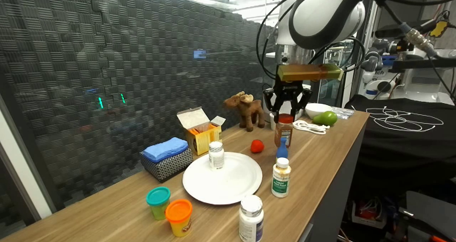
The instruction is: Put the bottles and red plushy on the table onto the plate
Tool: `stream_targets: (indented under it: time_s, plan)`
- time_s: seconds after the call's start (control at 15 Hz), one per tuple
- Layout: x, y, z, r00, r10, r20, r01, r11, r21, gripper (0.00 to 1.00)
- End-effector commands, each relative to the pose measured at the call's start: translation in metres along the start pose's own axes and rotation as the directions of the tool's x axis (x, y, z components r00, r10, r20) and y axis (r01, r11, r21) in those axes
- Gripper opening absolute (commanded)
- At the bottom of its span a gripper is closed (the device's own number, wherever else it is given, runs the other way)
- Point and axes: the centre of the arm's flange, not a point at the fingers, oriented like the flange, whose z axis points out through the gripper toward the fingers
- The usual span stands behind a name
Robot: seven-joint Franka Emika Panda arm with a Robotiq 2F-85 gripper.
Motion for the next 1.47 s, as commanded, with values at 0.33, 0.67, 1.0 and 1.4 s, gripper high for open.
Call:
stream_targets:
  time_s: [0.33, 0.67, 1.0, 1.4]
  plan:
    - [-0.013, -0.093, -0.026, 0.967, -0.254, -0.027, 0.254, 0.967, 0.021, 0.24]
    - [-0.024, -0.148, 0.006, 0.923, -0.384, 0.039, 0.384, 0.923, 0.008, 0.24]
    - [-0.024, -0.173, 0.018, 0.892, -0.449, 0.047, 0.449, 0.893, 0.0, 0.24]
    - [-0.01, -0.174, 0.027, 0.891, -0.452, 0.038, 0.453, 0.892, -0.005, 0.24]
